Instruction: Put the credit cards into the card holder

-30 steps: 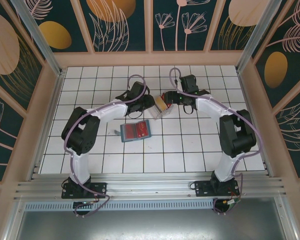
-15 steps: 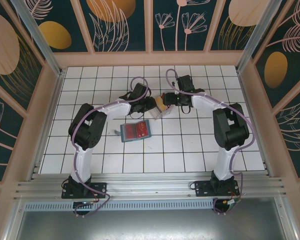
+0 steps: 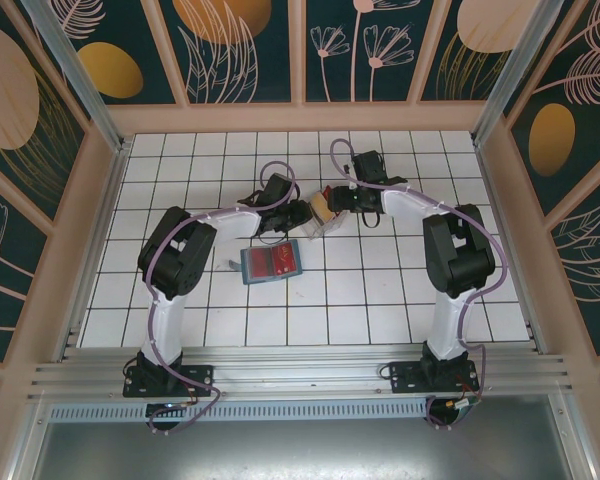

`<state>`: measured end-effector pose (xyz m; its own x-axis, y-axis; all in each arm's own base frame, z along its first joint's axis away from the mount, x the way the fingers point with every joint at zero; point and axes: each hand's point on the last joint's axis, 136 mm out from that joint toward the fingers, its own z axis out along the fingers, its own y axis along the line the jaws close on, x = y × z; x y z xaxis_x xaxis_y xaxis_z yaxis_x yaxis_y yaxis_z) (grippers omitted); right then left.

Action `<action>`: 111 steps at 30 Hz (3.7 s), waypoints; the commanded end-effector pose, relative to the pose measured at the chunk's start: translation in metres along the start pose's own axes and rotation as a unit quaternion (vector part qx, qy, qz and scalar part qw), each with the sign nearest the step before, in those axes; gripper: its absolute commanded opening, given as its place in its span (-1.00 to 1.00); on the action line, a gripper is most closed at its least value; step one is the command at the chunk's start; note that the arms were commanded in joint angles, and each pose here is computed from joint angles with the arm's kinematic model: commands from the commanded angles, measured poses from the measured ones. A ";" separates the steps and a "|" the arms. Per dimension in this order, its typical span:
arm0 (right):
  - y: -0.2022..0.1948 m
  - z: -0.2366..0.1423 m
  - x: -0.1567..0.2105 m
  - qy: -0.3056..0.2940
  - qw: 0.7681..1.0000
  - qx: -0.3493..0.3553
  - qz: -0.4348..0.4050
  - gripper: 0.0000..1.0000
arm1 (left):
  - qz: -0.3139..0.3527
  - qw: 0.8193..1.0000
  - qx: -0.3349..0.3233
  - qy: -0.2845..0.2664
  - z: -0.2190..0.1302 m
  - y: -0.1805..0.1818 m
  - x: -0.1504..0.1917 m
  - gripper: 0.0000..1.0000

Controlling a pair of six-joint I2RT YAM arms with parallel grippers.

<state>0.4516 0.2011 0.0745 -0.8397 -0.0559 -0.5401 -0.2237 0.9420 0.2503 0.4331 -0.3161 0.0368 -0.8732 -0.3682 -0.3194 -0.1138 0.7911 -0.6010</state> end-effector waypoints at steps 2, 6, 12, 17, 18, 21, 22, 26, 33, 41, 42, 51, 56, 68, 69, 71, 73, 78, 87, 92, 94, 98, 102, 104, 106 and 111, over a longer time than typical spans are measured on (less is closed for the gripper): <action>-0.005 -0.002 -0.009 -0.006 1.000 0.019 0.001 0.37 | -0.008 0.999 -0.034 0.020 0.012 0.030 0.018 -0.22; -0.008 -0.007 -0.012 -0.012 1.000 0.021 0.004 0.33 | -0.011 0.999 -0.036 0.020 0.011 0.034 0.020 -0.22; -0.006 -0.014 -0.018 -0.023 1.000 0.019 0.003 0.31 | -0.011 0.999 -0.039 0.019 0.009 0.035 0.021 -0.23; -0.005 -0.022 -0.023 -0.032 0.999 0.018 0.003 0.30 | -0.012 0.999 -0.042 0.018 0.010 0.037 0.021 -0.23; -0.005 -0.023 -0.023 -0.032 0.999 0.019 0.004 0.30 | -0.013 0.999 -0.042 0.019 0.010 0.038 0.021 -0.23; -0.004 -0.025 -0.025 -0.034 0.999 0.018 0.003 0.29 | -0.013 0.999 -0.041 0.020 0.010 0.037 0.022 -0.23; -0.004 -0.025 -0.025 -0.034 0.999 0.017 0.003 0.30 | -0.013 0.999 -0.041 0.020 0.010 0.038 0.022 -0.23; -0.002 -0.029 -0.027 -0.039 0.999 0.014 0.003 0.30 | -0.013 0.999 -0.042 0.017 0.008 0.038 0.021 -0.23; -0.002 -0.034 -0.028 -0.043 0.999 0.015 0.004 0.29 | -0.015 0.999 -0.040 0.017 0.007 0.037 0.022 -0.23; -0.002 -0.032 -0.026 -0.038 0.999 0.012 0.003 0.21 | -0.016 0.999 -0.037 0.015 0.006 0.035 0.020 -0.23; -0.001 -0.032 -0.025 -0.038 0.999 0.012 0.002 0.19 | -0.016 0.999 -0.037 0.015 0.006 0.036 0.021 -0.23; -0.001 -0.037 -0.028 -0.043 0.999 0.013 0.000 0.02 | -0.016 0.999 -0.035 0.015 0.004 0.033 0.020 -0.22; -0.002 -0.040 -0.031 -0.047 0.999 0.017 -0.001 0.00 | -0.017 0.999 -0.035 0.013 0.003 0.033 0.020 -0.23; 0.000 -0.042 -0.032 -0.049 0.999 0.013 -0.002 -0.17 | -0.016 0.999 -0.033 0.013 0.002 0.031 0.019 -0.23; 0.000 -0.043 -0.033 -0.049 0.999 0.012 -0.002 -0.18 | -0.016 0.999 -0.033 0.014 0.002 0.031 0.020 -0.23; 0.001 -0.042 -0.032 -0.047 0.999 0.008 -0.002 -0.19 | -0.017 0.999 -0.033 0.013 0.002 0.032 0.019 -0.23; 0.003 -0.041 -0.031 -0.045 0.999 0.002 -0.004 -0.22 | -0.017 0.999 -0.033 0.013 0.002 0.032 0.019 -0.23; 0.010 -0.040 -0.028 -0.039 0.999 -0.015 -0.006 -0.30 | -0.016 0.999 -0.032 0.013 0.002 0.031 0.019 -0.23; 0.019 -0.043 -0.029 -0.038 0.998 -0.040 -0.008 -0.18 | -0.017 0.999 -0.031 0.015 0.004 0.030 0.019 -0.23; 0.017 -0.029 -0.017 -0.009 0.999 -0.036 -0.011 -0.12 | -0.018 0.999 -0.031 0.017 0.005 0.031 0.020 -0.23; 0.015 -0.023 -0.011 -0.001 0.999 -0.033 -0.010 -0.11 | -0.018 0.999 -0.031 0.017 0.005 0.031 0.020 -0.23; 0.012 -0.012 -0.002 0.015 0.999 -0.026 -0.011 -0.05 | -0.020 0.999 -0.031 0.017 0.006 0.032 0.021 -0.23; 0.013 -0.005 0.002 0.026 0.999 -0.027 -0.013 0.00 | -0.020 0.999 -0.033 0.020 0.007 0.034 0.022 -0.23; 0.012 -0.002 0.004 0.030 0.999 -0.024 -0.014 0.00 | -0.019 0.999 -0.033 0.020 0.007 0.034 0.023 -0.23; 0.010 0.000 0.004 0.032 0.999 -0.019 -0.014 0.00 | -0.019 0.999 -0.034 0.019 0.007 0.034 0.022 -0.23; 0.006 -0.008 -0.002 0.018 1.000 -0.004 -0.014 -0.03 | -0.020 0.999 -0.035 0.018 0.006 0.036 0.023 -0.23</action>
<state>0.4441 0.2091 0.0731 -0.8619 -0.0818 -0.5004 -0.2493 0.9277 0.2777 0.4337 -0.3163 0.0363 -0.8562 -0.3975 -0.3299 -0.1099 0.7643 -0.6355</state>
